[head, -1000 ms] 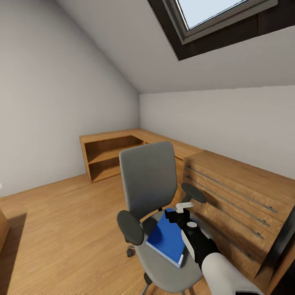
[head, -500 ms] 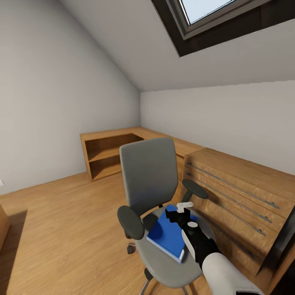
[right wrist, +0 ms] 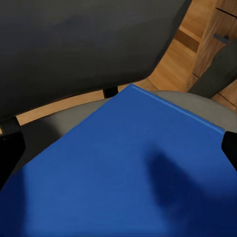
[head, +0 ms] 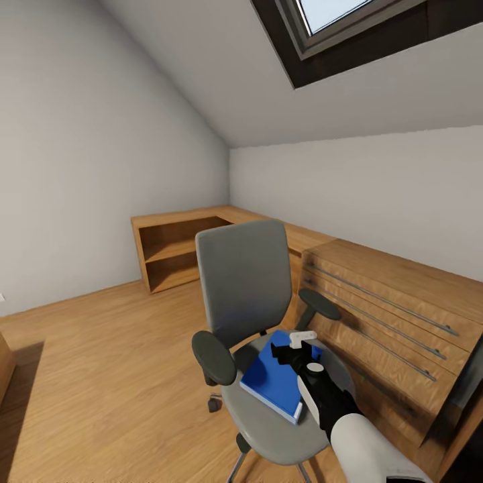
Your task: In the bedroom, organize the workspace by keeping the computer under the desk, ensuring the monitor is on the desk, placing the keyboard on the desk next to the monitor, placing the mouse on the desk next to the keyboard, moving the folder from the swivel chair onto the desk next to the mouse, stacking the notebook on top of the folder with the pen on top of the notebook, and positioning the swivel chair next to the desk.
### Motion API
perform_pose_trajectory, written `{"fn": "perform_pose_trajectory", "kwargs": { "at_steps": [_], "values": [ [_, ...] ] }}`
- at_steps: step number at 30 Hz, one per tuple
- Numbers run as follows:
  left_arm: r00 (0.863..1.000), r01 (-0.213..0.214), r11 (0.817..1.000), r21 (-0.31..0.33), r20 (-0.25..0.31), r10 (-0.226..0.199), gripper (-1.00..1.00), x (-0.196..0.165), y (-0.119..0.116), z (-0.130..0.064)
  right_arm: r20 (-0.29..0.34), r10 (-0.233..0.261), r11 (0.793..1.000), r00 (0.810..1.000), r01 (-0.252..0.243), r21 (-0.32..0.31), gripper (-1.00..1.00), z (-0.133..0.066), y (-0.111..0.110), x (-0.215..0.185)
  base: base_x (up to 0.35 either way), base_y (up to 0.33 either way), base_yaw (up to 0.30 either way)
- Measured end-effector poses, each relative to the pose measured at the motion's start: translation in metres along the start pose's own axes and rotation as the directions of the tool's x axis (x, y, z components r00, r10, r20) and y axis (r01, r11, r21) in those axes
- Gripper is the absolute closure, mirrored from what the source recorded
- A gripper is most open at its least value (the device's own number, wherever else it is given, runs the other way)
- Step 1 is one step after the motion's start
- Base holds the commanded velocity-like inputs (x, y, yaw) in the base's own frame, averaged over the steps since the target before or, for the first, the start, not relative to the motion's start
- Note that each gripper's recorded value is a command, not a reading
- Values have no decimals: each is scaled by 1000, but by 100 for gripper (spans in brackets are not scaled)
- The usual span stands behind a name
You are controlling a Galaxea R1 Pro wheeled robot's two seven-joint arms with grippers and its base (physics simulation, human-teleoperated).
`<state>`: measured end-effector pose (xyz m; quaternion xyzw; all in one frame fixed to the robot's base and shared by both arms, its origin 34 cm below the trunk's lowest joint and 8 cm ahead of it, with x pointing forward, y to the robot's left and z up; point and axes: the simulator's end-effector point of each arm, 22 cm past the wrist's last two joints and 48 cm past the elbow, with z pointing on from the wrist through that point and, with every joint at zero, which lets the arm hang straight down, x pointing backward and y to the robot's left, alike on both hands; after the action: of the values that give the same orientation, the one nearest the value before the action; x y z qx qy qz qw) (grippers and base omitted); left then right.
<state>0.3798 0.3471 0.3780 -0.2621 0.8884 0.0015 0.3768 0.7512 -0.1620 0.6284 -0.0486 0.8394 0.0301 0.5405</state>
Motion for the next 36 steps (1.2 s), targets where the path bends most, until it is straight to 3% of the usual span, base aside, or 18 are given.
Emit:
{"fn": "perform_pose_trajectory", "kwargs": {
  "at_steps": [9, 36],
  "values": [
    [1000, -1, 1000, 3, 2, 1, -100, 0, -1, 0, -39, -3, 1000, 999, 3, -1, -100, 0, 1, 7, 0, 0, 0],
    [1000, -3, 1000, 7, 2, 3, -100, 0, -1, 0, -40, -5, 1000, 999, 5, -2, -100, 0, 0, 6, 45, 13, 0]
  ]
}}
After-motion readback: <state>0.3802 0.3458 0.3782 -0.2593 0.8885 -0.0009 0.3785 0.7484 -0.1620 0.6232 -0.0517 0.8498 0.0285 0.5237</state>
